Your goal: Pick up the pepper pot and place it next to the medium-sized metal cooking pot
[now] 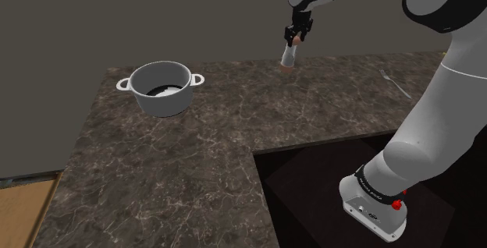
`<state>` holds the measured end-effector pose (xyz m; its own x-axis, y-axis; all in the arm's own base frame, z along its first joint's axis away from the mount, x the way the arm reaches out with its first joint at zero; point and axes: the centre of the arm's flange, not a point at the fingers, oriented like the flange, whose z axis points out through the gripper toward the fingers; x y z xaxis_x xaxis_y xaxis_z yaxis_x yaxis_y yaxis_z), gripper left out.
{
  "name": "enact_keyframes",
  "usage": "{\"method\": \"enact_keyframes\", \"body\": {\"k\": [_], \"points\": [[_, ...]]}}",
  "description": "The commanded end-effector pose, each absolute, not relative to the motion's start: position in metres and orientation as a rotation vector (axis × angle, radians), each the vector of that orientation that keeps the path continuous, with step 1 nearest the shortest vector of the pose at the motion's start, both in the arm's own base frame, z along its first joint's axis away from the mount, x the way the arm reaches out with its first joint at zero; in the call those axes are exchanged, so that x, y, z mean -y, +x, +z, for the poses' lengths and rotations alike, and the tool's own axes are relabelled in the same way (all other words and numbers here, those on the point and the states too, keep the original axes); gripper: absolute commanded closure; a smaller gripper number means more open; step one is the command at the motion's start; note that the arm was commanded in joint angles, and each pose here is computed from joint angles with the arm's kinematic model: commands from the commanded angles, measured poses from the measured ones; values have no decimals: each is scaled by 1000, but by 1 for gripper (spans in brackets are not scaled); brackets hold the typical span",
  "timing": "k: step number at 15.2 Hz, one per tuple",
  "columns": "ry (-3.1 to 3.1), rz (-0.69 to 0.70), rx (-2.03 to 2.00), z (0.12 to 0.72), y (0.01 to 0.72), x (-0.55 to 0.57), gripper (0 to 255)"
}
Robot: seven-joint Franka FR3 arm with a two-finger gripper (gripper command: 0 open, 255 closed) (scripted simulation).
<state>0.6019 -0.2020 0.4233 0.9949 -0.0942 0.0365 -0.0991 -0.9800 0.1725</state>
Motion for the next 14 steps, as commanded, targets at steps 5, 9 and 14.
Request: {"method": "enact_keyframes", "body": {"k": [5, 9, 14], "points": [[2963, 42, 145, 456, 602, 201, 255], [2963, 42, 145, 477, 602, 201, 255], [2963, 42, 145, 504, 602, 201, 255]]}}
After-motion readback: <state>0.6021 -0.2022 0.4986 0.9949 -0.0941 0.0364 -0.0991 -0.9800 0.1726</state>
